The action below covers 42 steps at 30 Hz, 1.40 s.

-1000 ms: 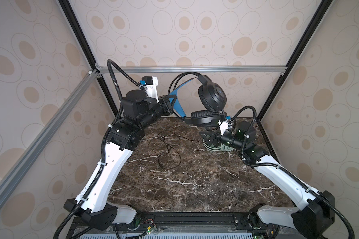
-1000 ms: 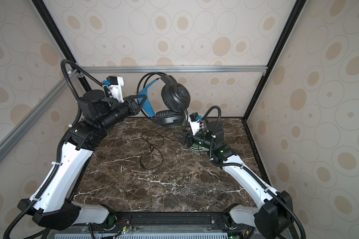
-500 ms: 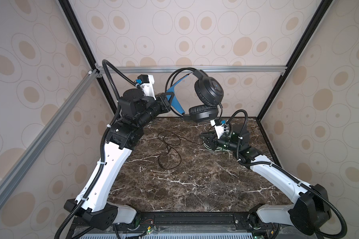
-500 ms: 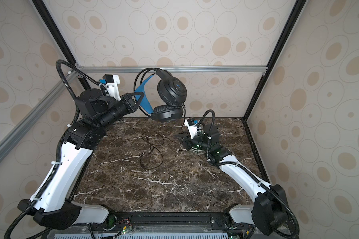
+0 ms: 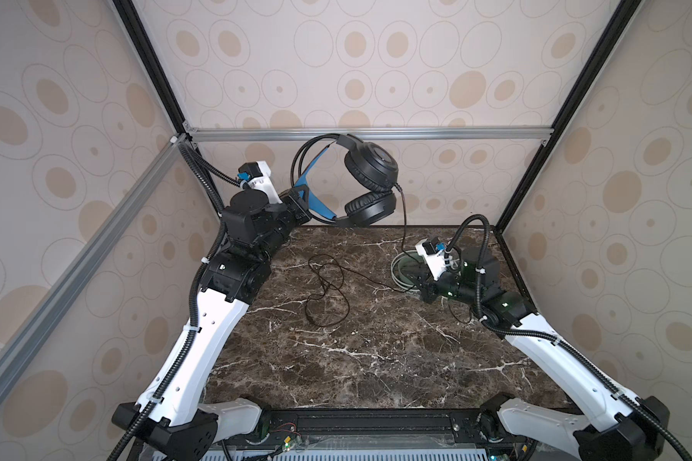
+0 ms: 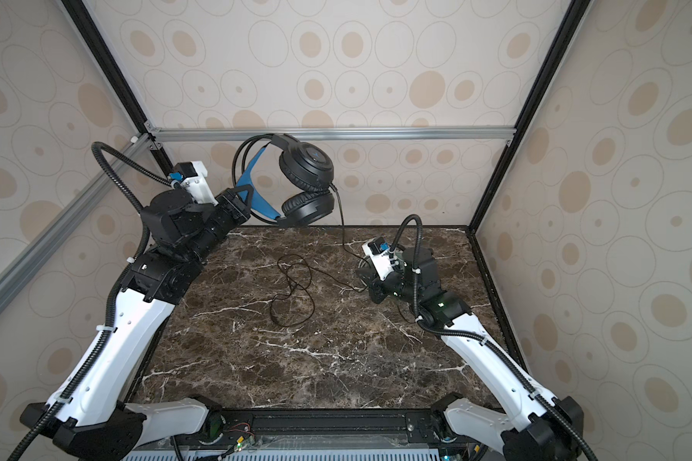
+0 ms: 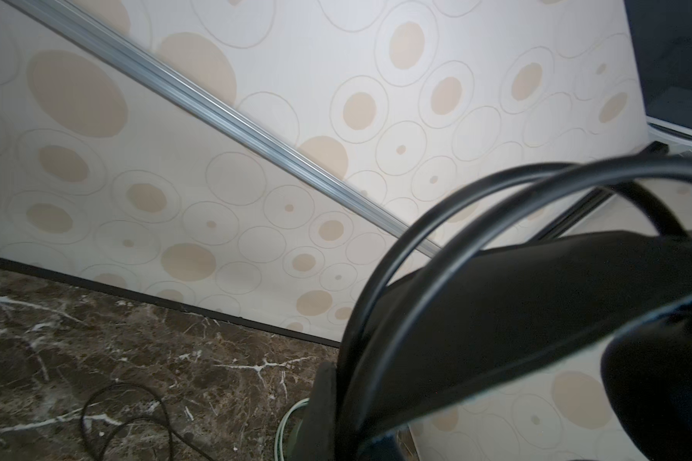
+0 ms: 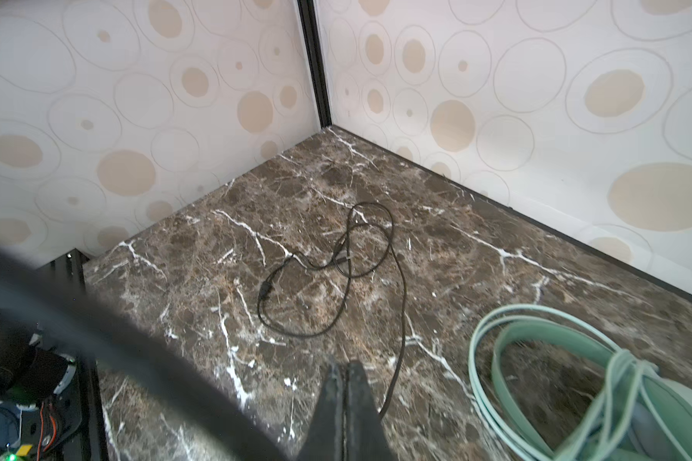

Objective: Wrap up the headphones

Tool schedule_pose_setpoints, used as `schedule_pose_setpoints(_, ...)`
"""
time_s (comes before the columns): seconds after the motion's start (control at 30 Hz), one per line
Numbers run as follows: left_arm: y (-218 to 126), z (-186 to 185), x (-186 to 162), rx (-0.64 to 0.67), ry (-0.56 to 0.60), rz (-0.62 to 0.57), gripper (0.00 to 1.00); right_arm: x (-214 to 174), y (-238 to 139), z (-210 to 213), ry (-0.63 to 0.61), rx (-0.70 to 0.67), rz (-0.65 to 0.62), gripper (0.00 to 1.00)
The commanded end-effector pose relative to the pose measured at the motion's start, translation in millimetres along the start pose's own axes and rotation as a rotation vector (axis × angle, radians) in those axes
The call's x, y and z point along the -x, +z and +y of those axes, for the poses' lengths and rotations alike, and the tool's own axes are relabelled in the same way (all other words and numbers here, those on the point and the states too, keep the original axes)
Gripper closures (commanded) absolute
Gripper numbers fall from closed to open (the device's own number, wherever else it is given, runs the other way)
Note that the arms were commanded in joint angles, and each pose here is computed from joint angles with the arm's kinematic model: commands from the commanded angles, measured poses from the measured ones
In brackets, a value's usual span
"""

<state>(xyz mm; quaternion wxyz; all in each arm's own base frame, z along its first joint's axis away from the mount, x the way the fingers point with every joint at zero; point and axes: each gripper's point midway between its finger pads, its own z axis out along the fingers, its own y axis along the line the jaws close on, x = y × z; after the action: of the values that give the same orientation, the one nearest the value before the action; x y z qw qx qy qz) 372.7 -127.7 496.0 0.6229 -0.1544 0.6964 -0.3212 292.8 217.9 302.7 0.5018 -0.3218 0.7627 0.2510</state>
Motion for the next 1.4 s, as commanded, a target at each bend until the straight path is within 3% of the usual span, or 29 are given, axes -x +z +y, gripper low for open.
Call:
schedule_pose_setpoints(0.0, -11, 10, 37, 0.059, -0.043, -0.178, 1.0, -16, -33, 8, -0.137, -0.044, 0.143, 1.0)
schedule_pose_setpoints(0.17, 6, 28, 21, 0.133, 0.062, -0.15, 1.0, -11, -69, 24, -0.397, -0.119, 0.256, 1.0)
schedule_pose_setpoints(0.3, 17, 36, 0, 0.148, 0.211, -0.086, 1.0, 22, -86, 25, -0.545, -0.186, 0.292, 1.0)
schedule_pose_setpoints(0.57, 24, 35, -70, 0.075, 0.523, 0.168, 1.0, 96, -77, 27, -0.835, -0.343, 0.314, 1.0)
schedule_pose_setpoints(0.73, 9, 39, -111, 0.022, 0.636, 0.334, 1.0, 111, -56, 27, -0.855, -0.398, 0.319, 1.0)
schedule_pose_setpoints(0.9, -13, 30, -156, -0.141, 0.686, 0.478, 1.0, 116, -42, 20, -0.853, -0.464, 0.331, 1.0)
schedule_pose_setpoints(1.07, -36, 16, -181, -0.302, 0.669, 0.537, 1.0, 117, -35, 11, -0.806, -0.507, 0.346, 1.0)
schedule_pose_setpoints(1.37, -54, -5, -192, -0.451, 0.59, 0.564, 1.0, 108, -31, -5, -0.641, -0.473, 0.345, 0.94)
